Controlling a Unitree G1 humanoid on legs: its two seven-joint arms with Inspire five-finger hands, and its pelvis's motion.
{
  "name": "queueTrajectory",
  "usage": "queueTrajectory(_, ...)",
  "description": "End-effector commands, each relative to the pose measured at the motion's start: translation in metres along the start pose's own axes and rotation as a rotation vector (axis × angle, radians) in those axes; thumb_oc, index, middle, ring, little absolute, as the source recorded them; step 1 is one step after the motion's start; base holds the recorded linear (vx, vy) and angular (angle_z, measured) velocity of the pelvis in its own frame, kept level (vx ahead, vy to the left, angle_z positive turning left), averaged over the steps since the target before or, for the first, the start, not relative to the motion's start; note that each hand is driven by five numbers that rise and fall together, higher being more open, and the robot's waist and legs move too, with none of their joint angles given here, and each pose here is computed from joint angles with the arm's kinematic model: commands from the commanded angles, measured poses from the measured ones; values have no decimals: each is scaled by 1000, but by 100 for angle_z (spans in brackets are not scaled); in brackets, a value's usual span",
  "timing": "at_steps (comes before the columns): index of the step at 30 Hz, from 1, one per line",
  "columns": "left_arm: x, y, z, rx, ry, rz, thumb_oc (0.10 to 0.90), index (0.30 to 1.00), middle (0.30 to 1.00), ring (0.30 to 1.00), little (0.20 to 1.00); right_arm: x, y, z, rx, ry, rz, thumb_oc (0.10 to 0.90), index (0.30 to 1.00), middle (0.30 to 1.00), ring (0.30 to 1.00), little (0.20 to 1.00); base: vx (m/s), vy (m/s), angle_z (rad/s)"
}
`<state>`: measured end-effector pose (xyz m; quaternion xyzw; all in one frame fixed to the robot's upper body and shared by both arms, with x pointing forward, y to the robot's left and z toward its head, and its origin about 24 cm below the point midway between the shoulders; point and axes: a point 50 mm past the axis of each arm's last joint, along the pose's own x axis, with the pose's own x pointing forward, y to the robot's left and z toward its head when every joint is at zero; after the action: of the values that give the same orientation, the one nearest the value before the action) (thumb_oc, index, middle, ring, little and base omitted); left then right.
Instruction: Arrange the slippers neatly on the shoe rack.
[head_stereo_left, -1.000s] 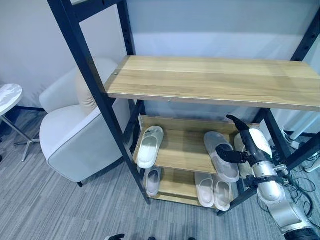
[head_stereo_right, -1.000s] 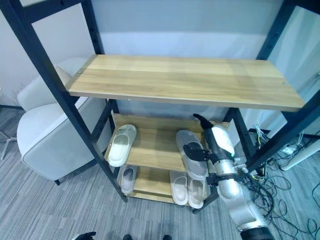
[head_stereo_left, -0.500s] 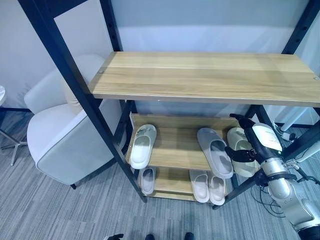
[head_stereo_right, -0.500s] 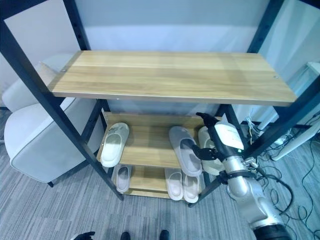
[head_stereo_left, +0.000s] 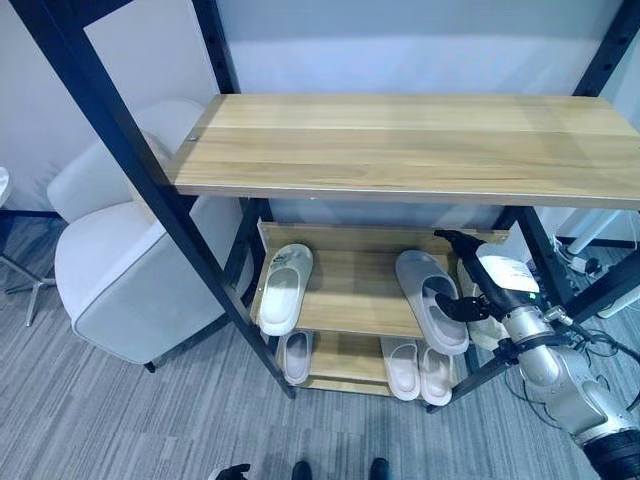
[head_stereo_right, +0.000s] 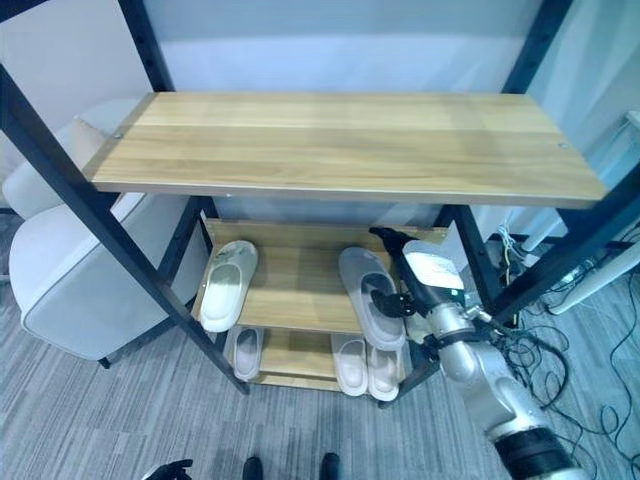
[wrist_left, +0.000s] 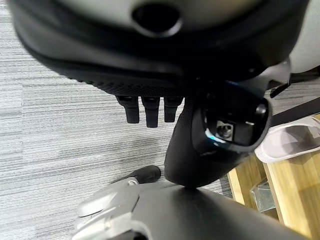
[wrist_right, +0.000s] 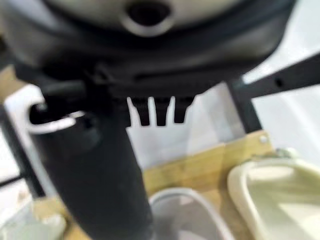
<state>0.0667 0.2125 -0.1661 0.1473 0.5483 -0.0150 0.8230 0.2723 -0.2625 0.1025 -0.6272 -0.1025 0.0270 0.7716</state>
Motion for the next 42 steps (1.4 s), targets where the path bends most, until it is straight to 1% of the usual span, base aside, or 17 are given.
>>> queueTrajectory(1,-1,-29,0,75,5,-127,800,900,900,900,900,26,-57,9,-101,-82,-230,800,900,900,900,900,6,0,5)
queueTrajectory(7,-1,-27,-1,67,4,-114,800,900,900,900,900,17,-59,-3,-147,-36,-222,800,900,900,900,900,21,-6,11)
queueTrajectory(12,-1,-27,1,73,-5,-118,800,900,900,900,900,16,-57,-5,-154,-30,-212,800,900,900,900,900,5,-1,1)
queueTrajectory(17,0,-30,6,78,-23,-122,800,900,900,900,900,20,-48,-7,-161,-7,-205,800,900,900,900,900,0,0,0)
queueTrajectory(22,-1,-29,3,79,-14,-112,800,900,900,900,900,31,-31,-14,-153,59,-187,800,900,900,900,900,0,1,1)
queueTrajectory(23,-1,-29,2,84,-11,-111,800,900,900,900,900,33,-26,-17,-150,83,-179,750,825,825,825,825,-1,0,5)
queueTrajectory(24,-1,-29,2,86,-11,-110,800,900,900,900,900,34,-23,-19,-148,94,-169,687,731,731,731,731,2,1,6)
queueTrajectory(25,-1,-29,1,88,-8,-108,800,900,900,900,900,35,-22,-19,-148,99,-169,400,300,300,300,300,9,0,4)
queueTrajectory(30,-1,-28,-1,85,-2,-100,800,900,900,900,900,38,-16,-17,-120,107,-169,400,300,300,300,300,12,0,6)
queueTrajectory(33,-2,-28,-3,81,4,-100,800,900,900,900,900,34,-13,-13,-97,93,-171,400,300,300,300,300,24,-14,13)
queueTrajectory(40,-1,-29,1,77,-4,-102,800,900,900,900,900,26,-24,5,-46,14,-242,400,300,300,300,300,3,-2,1)
queueTrajectory(41,-1,-29,1,76,-5,-101,800,900,900,900,900,24,-25,9,-22,-2,-255,400,300,300,300,300,0,0,0)
queueTrajectory(42,0,-29,2,68,-4,-101,800,900,900,900,900,17,-29,21,40,-50,-299,400,300,300,300,300,0,0,0)
